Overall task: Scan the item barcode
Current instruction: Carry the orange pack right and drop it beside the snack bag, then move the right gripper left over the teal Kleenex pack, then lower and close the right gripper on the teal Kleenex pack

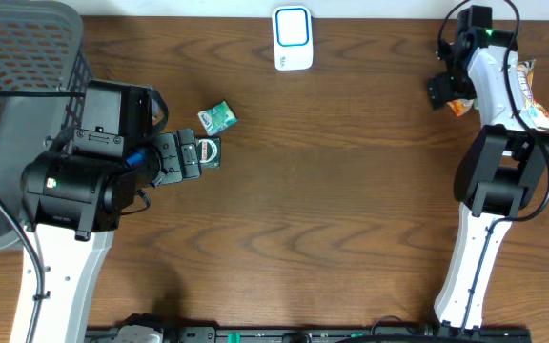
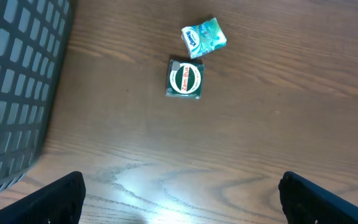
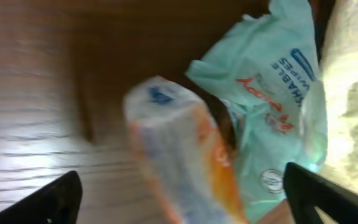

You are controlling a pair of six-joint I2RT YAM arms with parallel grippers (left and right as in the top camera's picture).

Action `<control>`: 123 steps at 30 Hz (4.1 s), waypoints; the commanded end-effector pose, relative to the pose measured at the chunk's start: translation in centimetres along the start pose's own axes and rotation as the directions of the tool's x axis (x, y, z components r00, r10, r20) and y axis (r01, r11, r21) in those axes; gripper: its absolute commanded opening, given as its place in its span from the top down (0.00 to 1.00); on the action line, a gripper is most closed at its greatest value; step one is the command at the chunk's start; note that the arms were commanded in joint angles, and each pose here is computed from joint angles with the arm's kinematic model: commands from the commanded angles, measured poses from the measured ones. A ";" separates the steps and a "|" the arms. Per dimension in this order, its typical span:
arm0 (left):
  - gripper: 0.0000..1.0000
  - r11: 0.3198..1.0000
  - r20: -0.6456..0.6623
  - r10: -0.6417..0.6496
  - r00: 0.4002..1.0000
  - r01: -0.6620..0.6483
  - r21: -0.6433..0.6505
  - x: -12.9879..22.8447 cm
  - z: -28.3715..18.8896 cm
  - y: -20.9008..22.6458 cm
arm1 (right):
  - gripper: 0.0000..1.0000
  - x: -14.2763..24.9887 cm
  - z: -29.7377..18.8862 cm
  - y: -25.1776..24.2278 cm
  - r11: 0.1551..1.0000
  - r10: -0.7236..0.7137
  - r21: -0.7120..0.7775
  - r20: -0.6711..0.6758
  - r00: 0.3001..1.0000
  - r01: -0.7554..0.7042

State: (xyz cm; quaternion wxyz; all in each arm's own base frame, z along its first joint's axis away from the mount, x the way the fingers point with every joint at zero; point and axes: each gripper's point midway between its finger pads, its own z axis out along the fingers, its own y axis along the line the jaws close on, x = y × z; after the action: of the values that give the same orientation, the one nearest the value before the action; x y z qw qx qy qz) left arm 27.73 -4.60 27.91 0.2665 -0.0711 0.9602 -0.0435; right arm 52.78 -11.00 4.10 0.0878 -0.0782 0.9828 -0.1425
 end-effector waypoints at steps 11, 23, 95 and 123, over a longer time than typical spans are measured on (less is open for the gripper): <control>0.02 1.000 0.014 0.002 1.000 -0.002 -0.004 -0.3 -0.3 0.0 | 0.41 -6.5 -16.7 2.3 0.980 0.065 -0.197 0.435 0.898 0.024; 0.02 1.000 0.014 0.002 1.000 -0.002 -0.004 -0.3 -0.3 0.0 | 0.71 -5.8 -21.6 17.2 0.637 0.222 -0.765 0.304 0.926 0.099; 0.02 1.000 0.014 0.002 1.000 -0.002 -0.004 -0.3 -0.3 0.0 | 0.99 2.1 -12.2 40.1 0.959 -0.036 -0.257 0.302 0.953 0.118; 0.02 1.000 0.014 0.002 1.000 -0.002 -0.004 -0.3 -0.3 0.0 | 0.75 5.4 -12.9 39.0 0.896 -0.296 -0.268 0.234 0.926 0.354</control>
State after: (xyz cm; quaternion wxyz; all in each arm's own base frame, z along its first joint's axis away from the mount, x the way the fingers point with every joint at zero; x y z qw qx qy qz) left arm 27.73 -4.60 27.91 0.2665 -0.0711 0.9602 -0.0435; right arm 40.25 28.92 7.04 0.1730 -0.2463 0.9535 0.0165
